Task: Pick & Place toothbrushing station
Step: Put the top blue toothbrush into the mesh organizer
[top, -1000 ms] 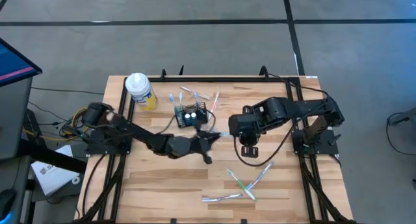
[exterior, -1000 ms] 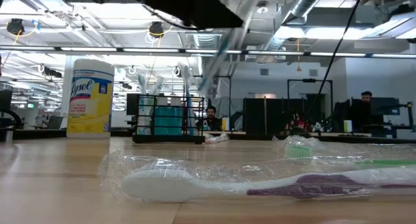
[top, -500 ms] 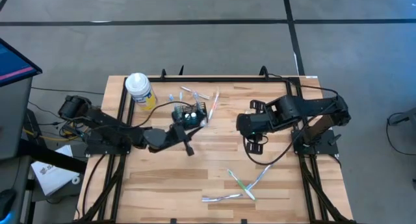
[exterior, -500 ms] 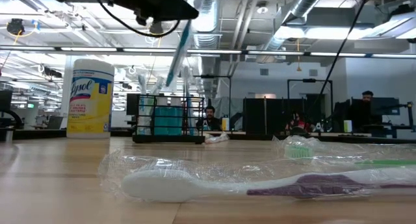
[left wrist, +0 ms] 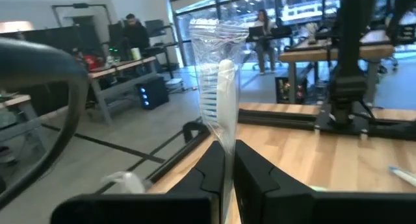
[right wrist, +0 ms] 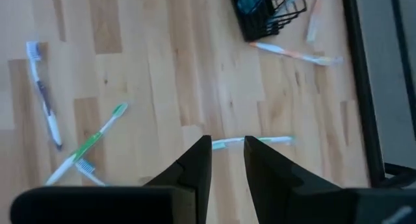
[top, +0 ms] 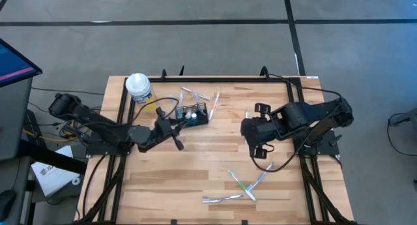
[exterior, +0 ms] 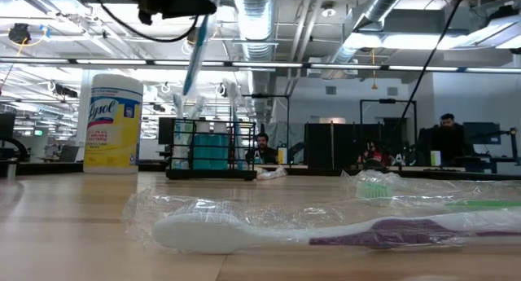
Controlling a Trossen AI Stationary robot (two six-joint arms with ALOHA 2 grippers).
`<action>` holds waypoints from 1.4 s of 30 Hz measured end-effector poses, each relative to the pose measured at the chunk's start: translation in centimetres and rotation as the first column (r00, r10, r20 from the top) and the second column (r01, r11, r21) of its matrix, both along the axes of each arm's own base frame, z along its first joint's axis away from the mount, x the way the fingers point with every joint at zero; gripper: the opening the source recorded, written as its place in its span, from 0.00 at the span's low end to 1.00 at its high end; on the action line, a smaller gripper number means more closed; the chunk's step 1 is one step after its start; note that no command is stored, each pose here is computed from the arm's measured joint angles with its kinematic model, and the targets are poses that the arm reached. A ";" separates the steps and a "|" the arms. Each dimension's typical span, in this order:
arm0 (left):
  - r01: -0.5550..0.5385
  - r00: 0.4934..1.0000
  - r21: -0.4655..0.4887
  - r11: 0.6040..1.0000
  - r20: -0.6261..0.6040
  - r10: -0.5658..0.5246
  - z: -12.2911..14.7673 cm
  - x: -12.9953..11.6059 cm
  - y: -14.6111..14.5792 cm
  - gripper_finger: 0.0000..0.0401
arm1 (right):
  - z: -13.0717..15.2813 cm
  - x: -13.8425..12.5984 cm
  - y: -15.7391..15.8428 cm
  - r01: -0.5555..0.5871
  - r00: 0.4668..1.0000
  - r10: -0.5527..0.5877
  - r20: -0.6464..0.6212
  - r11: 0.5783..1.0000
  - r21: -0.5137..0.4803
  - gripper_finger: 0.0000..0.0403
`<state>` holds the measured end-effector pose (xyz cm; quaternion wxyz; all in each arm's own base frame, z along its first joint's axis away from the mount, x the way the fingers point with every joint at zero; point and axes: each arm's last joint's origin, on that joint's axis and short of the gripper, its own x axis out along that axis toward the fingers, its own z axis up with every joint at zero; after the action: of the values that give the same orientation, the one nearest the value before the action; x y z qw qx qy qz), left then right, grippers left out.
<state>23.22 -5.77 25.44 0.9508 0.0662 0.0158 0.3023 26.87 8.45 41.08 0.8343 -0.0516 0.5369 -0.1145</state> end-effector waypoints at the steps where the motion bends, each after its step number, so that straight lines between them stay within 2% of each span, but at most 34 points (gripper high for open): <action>1: -0.008 1.000 -0.006 1.000 0.008 0.009 0.0 -0.4 0.1 0.02 | 0.0 0.0 0.1 0.001 1.000 -0.001 0.003 1.000 -0.004 0.20; 9: -0.028 0.999 -0.035 0.999 0.042 0.029 -0.5 -2.1 0.9 0.02 | -0.6 -0.5 1.3 0.001 1.000 0.000 0.014 0.998 -0.067 0.20; 15: -0.057 0.997 -0.037 0.998 0.045 0.058 -0.8 -2.1 1.5 0.02 | -5.0 -2.4 1.5 0.033 0.999 -0.037 -0.030 0.993 -0.114 0.20; 21: -0.076 0.995 -0.042 0.996 0.056 0.079 -0.7 -2.0 2.2 0.02 | -8.5 -5.4 1.3 0.018 0.995 -0.014 0.101 0.999 -0.038 0.20; 30: -0.116 0.990 -0.070 0.991 0.074 0.121 -0.8 -1.8 3.1 0.02 | -12.3 -8.6 0.4 -0.013 0.949 -0.014 0.314 0.996 0.085 0.20; 37: -0.148 0.983 -0.097 0.984 0.096 0.157 -0.8 -1.6 3.8 0.02 | -15.0 -9.5 -0.1 -0.027 0.946 0.000 0.325 0.996 0.080 0.20; 42: -0.166 0.980 -0.100 0.981 0.091 0.175 -1.1 -1.3 4.1 0.02 | -16.7 -9.9 -0.3 0.004 0.953 -0.020 0.302 0.999 0.053 0.20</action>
<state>21.96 -1.63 24.33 0.9229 0.0056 -0.0118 0.3847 16.99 8.12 24.41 0.9070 -0.0085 0.4059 -0.1119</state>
